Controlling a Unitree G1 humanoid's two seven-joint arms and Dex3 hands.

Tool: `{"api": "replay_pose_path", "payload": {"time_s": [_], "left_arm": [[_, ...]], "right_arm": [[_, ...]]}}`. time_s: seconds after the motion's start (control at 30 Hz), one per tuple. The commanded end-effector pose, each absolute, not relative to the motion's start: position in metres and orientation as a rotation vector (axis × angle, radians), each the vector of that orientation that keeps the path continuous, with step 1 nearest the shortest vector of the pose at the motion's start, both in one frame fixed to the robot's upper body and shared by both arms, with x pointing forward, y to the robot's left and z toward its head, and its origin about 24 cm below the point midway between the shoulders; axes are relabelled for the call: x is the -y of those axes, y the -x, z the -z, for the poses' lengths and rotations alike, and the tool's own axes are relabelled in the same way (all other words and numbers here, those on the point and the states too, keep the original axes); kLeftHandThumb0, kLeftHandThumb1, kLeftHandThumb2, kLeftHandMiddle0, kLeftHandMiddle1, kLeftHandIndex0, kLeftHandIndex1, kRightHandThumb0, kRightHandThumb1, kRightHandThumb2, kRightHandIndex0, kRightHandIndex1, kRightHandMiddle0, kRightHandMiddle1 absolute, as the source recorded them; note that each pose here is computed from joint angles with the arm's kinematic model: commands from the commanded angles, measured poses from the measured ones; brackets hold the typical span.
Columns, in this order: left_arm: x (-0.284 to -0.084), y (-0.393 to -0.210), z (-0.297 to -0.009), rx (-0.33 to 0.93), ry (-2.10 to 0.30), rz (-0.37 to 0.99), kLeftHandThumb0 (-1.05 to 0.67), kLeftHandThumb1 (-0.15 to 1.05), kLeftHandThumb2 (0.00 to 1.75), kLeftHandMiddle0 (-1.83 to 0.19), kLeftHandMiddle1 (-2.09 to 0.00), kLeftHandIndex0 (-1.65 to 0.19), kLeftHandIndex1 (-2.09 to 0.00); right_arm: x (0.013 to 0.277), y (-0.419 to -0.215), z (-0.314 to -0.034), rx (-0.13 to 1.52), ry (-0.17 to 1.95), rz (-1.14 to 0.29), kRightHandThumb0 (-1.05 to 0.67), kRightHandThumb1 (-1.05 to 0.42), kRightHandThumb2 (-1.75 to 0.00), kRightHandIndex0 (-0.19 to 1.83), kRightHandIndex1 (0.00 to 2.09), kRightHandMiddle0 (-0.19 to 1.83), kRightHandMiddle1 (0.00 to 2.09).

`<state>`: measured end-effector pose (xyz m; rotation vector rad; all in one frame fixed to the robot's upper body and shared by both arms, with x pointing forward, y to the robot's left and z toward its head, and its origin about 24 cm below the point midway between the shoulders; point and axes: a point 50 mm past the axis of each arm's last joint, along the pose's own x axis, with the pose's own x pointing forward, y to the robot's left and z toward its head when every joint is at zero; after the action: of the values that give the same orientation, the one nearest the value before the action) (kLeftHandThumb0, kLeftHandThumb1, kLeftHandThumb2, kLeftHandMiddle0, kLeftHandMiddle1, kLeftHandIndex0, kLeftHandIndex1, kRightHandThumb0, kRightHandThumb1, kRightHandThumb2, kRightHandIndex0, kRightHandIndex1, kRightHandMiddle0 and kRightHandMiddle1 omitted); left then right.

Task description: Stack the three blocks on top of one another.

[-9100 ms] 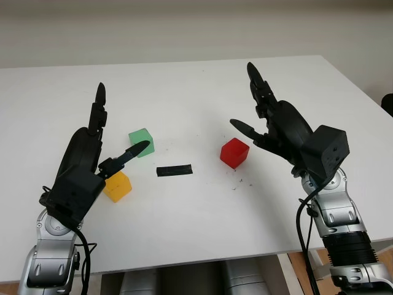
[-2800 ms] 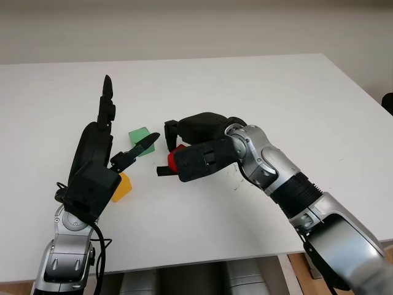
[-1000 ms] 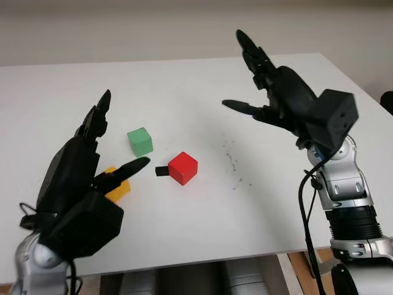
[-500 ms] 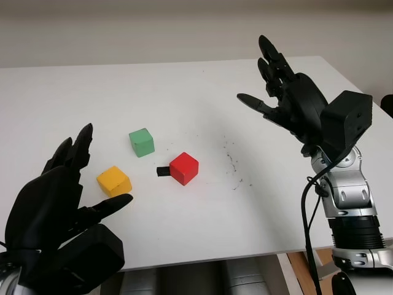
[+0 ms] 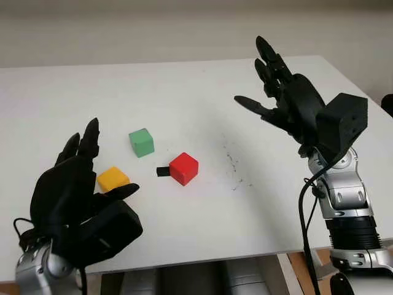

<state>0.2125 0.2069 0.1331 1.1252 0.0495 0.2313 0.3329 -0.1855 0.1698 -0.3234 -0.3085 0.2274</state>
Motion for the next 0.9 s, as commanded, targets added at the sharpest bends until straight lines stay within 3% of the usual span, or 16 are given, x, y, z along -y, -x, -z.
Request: {"api": "replay_pose_path", "payload": {"time_s": [0.0,0.2,0.53,0.87], "left_arm": [[-0.203,-0.217,-0.132,-0.052,-1.108,-0.209,-0.65,0.89,0.04,-0.11,-0.08,-0.02,-0.08],[-0.199,-0.222,-0.130,-0.079,-1.108,-0.130,-0.68,0.87,0.05,-0.15,-0.08,-0.06,-0.10],[-0.194,-0.213,-0.138,-0.172,-1.256,-0.027,-0.70,0.85,0.05,-0.24,-0.13,-0.12,-0.11],[-0.190,-0.210,-0.139,-0.242,-1.432,-0.139,-0.65,0.85,0.05,-0.21,-0.16,-0.11,-0.10]], "right_arm": [[0.184,-0.332,-0.172,0.327,0.313,-0.225,-0.60,-0.96,-0.05,-0.01,0.08,0.03,0.10],[0.188,-0.331,-0.174,0.331,0.328,-0.218,-0.59,-0.97,-0.05,-0.03,0.06,0.00,0.08],[0.190,-0.331,-0.176,0.339,0.315,-0.201,-0.58,-0.97,-0.05,-0.02,0.06,0.00,0.08],[0.191,-0.331,-0.176,0.341,0.312,-0.192,-0.59,-0.96,-0.05,0.00,0.07,0.03,0.09]]}}
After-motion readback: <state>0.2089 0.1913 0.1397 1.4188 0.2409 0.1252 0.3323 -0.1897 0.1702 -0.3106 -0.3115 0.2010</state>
